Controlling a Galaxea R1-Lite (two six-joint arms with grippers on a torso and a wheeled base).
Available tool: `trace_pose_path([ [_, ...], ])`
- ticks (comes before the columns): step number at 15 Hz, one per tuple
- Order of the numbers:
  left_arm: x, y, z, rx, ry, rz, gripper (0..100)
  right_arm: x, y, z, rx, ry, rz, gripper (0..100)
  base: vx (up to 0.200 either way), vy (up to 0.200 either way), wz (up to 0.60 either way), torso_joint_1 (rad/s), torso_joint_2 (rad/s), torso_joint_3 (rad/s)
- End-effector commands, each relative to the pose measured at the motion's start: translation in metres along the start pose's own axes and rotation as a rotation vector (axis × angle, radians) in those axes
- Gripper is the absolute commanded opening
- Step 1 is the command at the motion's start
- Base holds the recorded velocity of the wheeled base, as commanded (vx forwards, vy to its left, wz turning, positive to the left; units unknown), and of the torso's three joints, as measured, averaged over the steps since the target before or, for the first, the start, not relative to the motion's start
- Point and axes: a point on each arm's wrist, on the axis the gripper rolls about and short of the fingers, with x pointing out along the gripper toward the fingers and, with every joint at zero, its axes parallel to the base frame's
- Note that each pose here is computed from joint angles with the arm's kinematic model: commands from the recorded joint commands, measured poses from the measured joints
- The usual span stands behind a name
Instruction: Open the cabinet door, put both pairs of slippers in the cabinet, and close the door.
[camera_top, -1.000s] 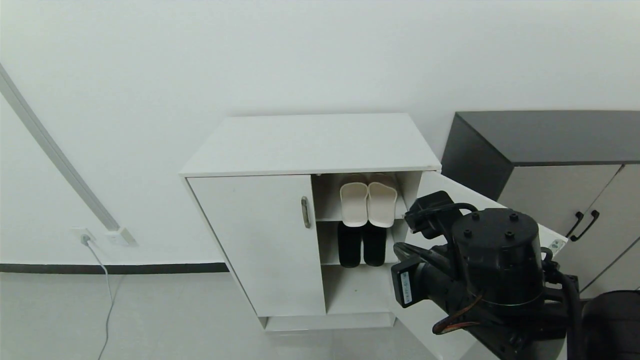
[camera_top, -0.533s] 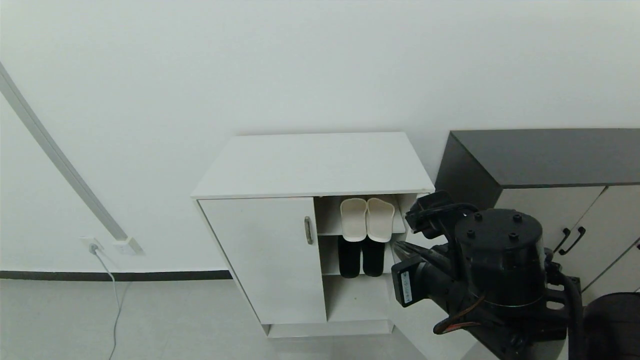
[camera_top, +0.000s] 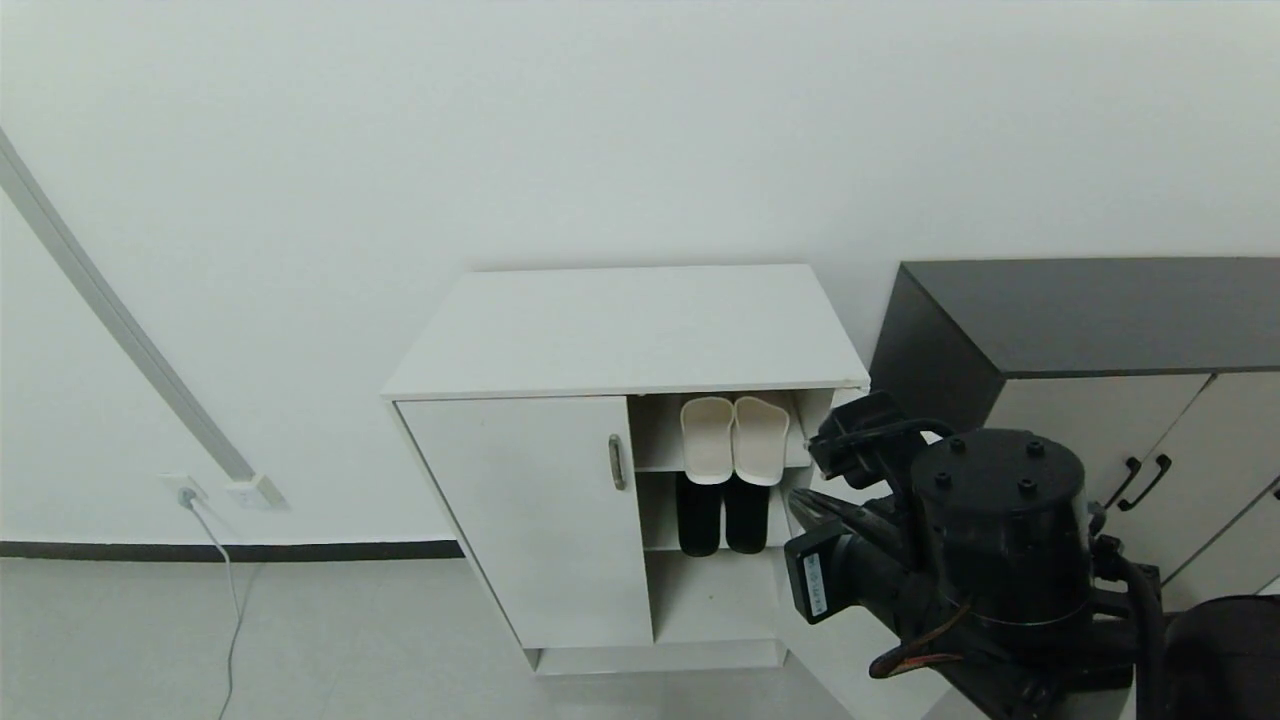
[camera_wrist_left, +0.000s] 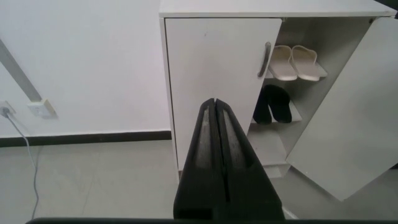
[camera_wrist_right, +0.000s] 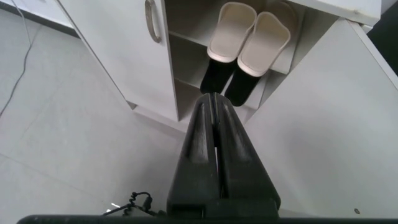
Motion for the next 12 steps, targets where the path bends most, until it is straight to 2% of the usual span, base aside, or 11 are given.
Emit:
trace_pose_path([
  [1,0.0,0.0,0.0,0.0,-0.001,0.0,0,0.0022,0.0006,-0.0016,0.002,-0.003,-0.002,0,0.0,0.0,0.0,0.0,0.0,0.0],
  [6,0.0,0.0,0.0,0.0,-0.001,0.0,0,0.0026,-0.0002,-0.002,0.002,-0.001,-0.004,0,0.0,0.0,0.0,0.0,0.0,0.0],
  [12,0.0,0.0,0.0,0.0,-0.001,0.0,0,0.0022,-0.0005,-0.0024,0.002,-0.001,-0.002,0,0.0,0.0,-0.6,0.005,0.0,0.002],
])
